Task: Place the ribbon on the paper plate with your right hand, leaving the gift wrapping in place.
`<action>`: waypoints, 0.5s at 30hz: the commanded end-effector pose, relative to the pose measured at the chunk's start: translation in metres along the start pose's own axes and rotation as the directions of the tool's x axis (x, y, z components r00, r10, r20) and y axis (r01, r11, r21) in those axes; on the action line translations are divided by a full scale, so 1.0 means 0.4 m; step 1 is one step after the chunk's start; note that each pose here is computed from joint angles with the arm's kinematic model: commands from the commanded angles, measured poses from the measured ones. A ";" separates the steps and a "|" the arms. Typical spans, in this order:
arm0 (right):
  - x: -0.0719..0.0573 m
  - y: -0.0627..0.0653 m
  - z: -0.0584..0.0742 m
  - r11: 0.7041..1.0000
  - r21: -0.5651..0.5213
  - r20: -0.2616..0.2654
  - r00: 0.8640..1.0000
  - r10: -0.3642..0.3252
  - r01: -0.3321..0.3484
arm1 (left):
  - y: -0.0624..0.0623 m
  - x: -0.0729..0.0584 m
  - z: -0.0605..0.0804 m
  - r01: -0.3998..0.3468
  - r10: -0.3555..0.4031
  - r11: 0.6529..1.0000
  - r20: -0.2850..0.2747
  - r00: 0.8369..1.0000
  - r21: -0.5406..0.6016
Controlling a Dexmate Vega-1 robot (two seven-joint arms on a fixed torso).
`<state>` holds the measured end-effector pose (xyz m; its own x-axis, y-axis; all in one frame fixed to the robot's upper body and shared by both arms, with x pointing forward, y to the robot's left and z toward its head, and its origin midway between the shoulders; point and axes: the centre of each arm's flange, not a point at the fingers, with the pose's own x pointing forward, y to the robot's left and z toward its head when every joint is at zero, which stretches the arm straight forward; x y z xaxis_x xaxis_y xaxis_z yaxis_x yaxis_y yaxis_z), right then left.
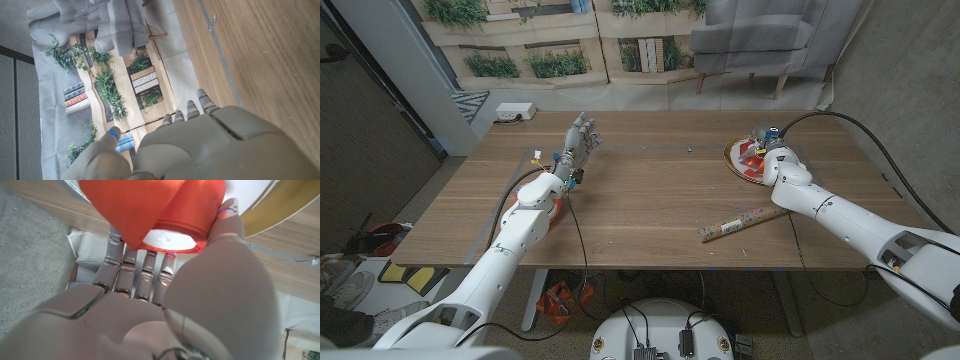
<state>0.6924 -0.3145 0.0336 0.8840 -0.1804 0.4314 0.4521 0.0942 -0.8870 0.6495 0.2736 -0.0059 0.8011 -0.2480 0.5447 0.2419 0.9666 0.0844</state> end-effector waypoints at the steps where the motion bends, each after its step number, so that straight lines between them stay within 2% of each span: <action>1: -0.002 -0.003 0.001 1.000 0.005 -0.002 1.000 0.024 -0.024 | -0.001 0.000 0.002 0.003 -0.003 1.000 0.003 1.000 0.001; 15: -0.009 -0.010 0.005 0.999 -0.008 0.012 0.999 0.050 -0.050 | 0.000 -0.007 0.005 0.002 -0.002 1.000 0.007 1.000 0.000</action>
<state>0.6900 -0.3134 0.0349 0.8964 -0.1745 0.4074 0.4277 0.0998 -0.8984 0.6486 0.2736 -0.0060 0.7998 -0.2495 0.5460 0.2433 0.9662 0.0851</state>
